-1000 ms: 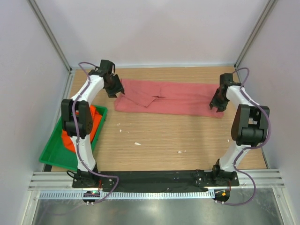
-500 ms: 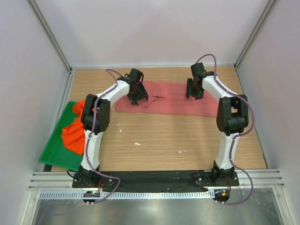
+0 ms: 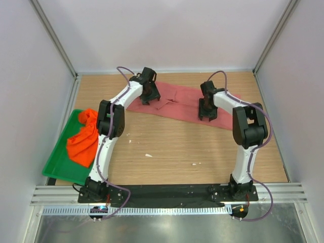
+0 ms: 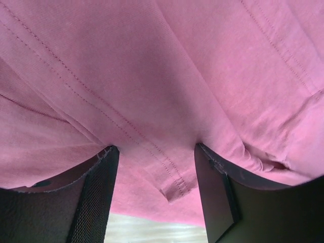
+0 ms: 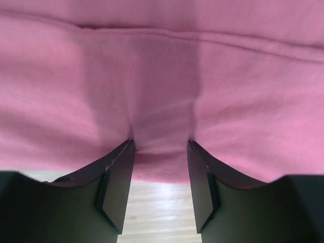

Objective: Fold and stack the t-shirts
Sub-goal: Fold the tshirt

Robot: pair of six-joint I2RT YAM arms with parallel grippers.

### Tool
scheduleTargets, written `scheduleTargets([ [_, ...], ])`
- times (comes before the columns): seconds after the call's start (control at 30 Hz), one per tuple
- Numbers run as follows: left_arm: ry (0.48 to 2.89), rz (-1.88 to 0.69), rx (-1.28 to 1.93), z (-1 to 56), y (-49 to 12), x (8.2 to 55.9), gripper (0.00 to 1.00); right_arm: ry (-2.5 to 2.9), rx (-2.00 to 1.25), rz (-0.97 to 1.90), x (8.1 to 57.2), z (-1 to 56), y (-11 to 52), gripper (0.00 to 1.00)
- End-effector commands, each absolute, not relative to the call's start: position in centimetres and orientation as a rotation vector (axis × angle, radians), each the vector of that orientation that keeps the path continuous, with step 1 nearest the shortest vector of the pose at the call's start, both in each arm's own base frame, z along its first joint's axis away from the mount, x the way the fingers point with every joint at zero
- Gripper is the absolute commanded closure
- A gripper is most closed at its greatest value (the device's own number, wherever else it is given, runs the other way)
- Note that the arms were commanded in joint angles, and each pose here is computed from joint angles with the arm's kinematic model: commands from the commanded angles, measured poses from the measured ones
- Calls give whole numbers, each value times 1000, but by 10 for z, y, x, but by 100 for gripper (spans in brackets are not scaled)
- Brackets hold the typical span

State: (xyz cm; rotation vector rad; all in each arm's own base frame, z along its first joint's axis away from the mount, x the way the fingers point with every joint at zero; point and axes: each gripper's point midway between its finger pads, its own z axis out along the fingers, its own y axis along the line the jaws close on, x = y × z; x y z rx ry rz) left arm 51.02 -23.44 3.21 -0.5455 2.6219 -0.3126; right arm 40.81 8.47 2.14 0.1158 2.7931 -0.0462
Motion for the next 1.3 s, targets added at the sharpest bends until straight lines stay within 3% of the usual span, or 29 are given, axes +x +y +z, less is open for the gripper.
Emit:
scheduleTargets([
  [0.0, 2747, -212, -403, -4, -220, 506, 37, 2840, 151, -57, 371, 13, 96, 48],
  [0.17, 2789, -225, -301, -14, -215, 516, 37, 2923, 104, 56, 312, -1, 135, 47],
  [0.3, 2747, -409, -187, 0, -219, 535, 37, 2968, -94, 265, 262, 3, 208, 47],
  [0.53, 2558, -514, 158, 30, -233, 567, 31, 2852, -300, 628, 258, 67, 312, 47],
  [0.7, 2432, -432, 148, 94, -223, 580, 26, 2713, -338, 456, 297, 122, 284, 46],
  [0.73, 2374, -434, 129, 128, -221, 581, 26, 2681, -364, 397, 306, 128, 274, 45],
  [0.87, 2293, -431, -46, 170, -215, 578, 24, 2693, -397, 291, 311, 120, 227, 44],
  [1.0, 2339, -432, -143, 150, -232, 562, 26, 2700, -453, 320, 311, 100, 192, 44],
  [1.27, 2463, -349, -424, 71, -265, 536, 27, 2684, -488, 317, 314, 75, 190, 44],
])
